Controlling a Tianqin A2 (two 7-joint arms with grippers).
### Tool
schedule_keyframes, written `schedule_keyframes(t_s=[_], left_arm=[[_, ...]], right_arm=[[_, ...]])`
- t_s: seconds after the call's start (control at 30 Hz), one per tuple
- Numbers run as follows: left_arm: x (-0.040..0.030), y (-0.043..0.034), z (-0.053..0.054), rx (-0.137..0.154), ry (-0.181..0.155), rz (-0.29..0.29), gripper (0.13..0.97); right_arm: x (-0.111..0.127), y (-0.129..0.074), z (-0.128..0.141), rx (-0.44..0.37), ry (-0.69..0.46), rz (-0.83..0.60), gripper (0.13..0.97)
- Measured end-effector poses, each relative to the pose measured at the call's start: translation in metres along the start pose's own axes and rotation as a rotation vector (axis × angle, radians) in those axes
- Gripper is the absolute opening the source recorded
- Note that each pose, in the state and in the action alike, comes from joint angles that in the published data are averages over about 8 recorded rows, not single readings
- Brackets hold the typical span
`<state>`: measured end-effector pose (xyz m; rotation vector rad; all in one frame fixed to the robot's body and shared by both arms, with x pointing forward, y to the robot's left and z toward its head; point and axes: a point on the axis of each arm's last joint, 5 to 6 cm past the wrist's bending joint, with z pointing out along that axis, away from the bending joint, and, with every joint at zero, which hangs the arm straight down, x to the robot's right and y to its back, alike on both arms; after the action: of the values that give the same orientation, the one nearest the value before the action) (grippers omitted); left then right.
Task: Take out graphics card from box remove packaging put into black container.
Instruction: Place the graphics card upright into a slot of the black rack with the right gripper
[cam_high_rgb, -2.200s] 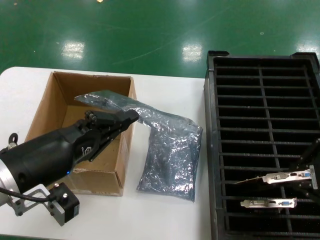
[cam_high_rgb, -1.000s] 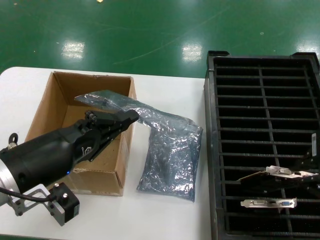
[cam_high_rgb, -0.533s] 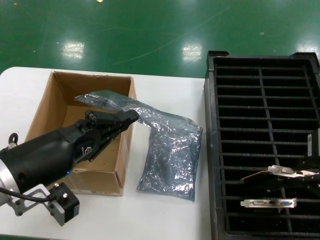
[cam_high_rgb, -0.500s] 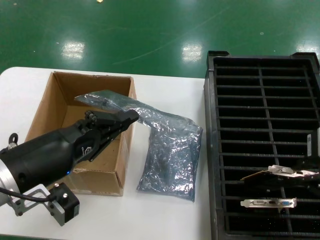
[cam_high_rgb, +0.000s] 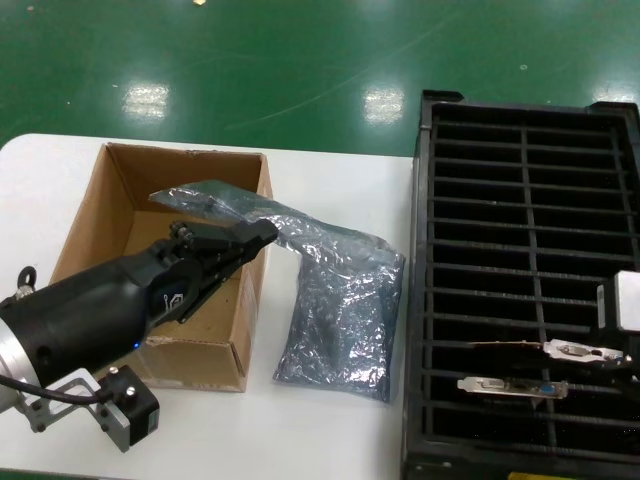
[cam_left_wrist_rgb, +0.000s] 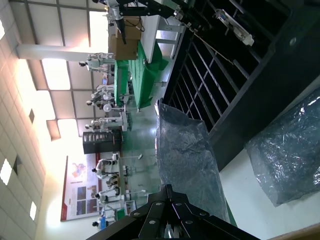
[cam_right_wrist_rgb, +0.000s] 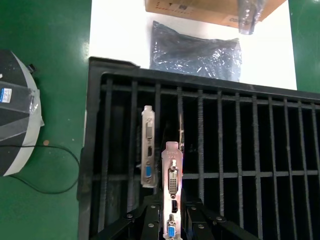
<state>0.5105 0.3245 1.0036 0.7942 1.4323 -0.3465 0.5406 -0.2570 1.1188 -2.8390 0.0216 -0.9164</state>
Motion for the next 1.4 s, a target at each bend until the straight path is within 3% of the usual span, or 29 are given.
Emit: schedule_keyframes(t_s=[0.53,1.4], left_arm=[[0.0,0.0,0.0,0.0,0.0,0.0,0.14],[0.0,0.0,0.0,0.0,0.0,0.0,0.14]], right_arm=[[-0.013,-0.002,-0.01,0.004,0.041,-0.026,0.188],[-0.005,-0.013,-0.009,-0.007,0.02,-0.053,0.188]])
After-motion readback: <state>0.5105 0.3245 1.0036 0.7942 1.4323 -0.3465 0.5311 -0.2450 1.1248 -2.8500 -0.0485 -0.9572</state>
